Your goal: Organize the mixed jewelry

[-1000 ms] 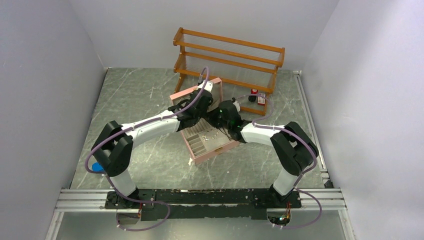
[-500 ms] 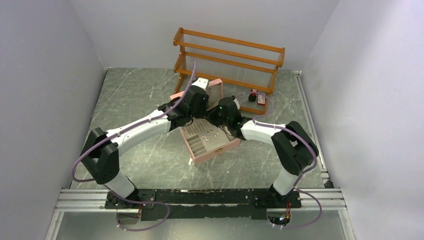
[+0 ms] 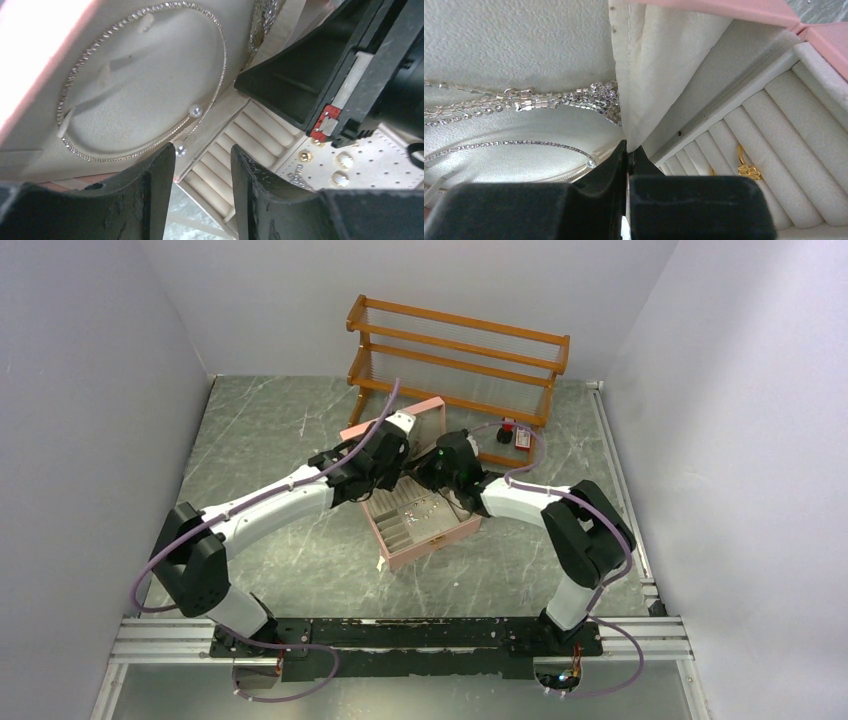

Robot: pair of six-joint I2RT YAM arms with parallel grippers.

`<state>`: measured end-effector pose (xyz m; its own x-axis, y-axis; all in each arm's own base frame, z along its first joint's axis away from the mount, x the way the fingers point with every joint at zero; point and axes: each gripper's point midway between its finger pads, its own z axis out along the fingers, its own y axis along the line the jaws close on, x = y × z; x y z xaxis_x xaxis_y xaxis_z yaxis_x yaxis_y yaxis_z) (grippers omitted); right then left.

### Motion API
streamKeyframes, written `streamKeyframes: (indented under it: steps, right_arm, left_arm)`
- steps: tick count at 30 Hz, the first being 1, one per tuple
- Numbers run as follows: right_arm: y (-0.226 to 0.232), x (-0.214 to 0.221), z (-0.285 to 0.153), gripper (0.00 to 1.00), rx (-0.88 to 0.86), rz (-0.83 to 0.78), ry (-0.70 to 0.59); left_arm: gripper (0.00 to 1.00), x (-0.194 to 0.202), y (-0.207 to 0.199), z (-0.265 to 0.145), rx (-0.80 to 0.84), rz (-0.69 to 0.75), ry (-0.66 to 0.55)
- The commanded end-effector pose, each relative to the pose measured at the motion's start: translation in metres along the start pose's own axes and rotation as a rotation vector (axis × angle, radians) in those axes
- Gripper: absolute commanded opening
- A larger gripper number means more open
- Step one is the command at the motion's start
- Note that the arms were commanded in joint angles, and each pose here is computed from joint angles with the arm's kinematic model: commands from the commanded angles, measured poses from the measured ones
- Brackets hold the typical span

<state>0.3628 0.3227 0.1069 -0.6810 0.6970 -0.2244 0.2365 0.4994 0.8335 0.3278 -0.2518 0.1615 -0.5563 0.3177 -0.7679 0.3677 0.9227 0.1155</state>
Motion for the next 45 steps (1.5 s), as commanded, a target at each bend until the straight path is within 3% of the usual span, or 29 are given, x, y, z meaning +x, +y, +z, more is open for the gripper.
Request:
streamKeyframes:
  steps: [1, 14, 35, 41, 45]
  right_arm:
    - [0.001, 0.013, 0.004, 0.06, -0.006, -0.022, 0.063]
    - [0.005, 0.019, 0.014, 0.09, -0.021, -0.026, 0.096]
    - [0.026, 0.026, 0.026, 0.34, -0.072, -0.049, 0.128]
    - [0.026, 0.033, 0.028, 0.33, -0.071, -0.042, 0.153]
    - [0.024, 0.039, 0.027, 0.24, -0.068, -0.034, 0.166]
  left_arm:
    - [0.49, 0.007, 0.013, 0.004, -0.049, 0.136, 0.058]
    - [0.44, 0.021, 0.025, 0.007, -0.107, 0.189, 0.102]
    - [0.41, 0.009, 0.03, 0.002, -0.137, 0.172, 0.069]
    - [0.41, 0.008, 0.033, -0.001, -0.148, 0.169, 0.07]
    - [0.39, 0.011, 0.037, -0.003, -0.167, 0.174, 0.081]
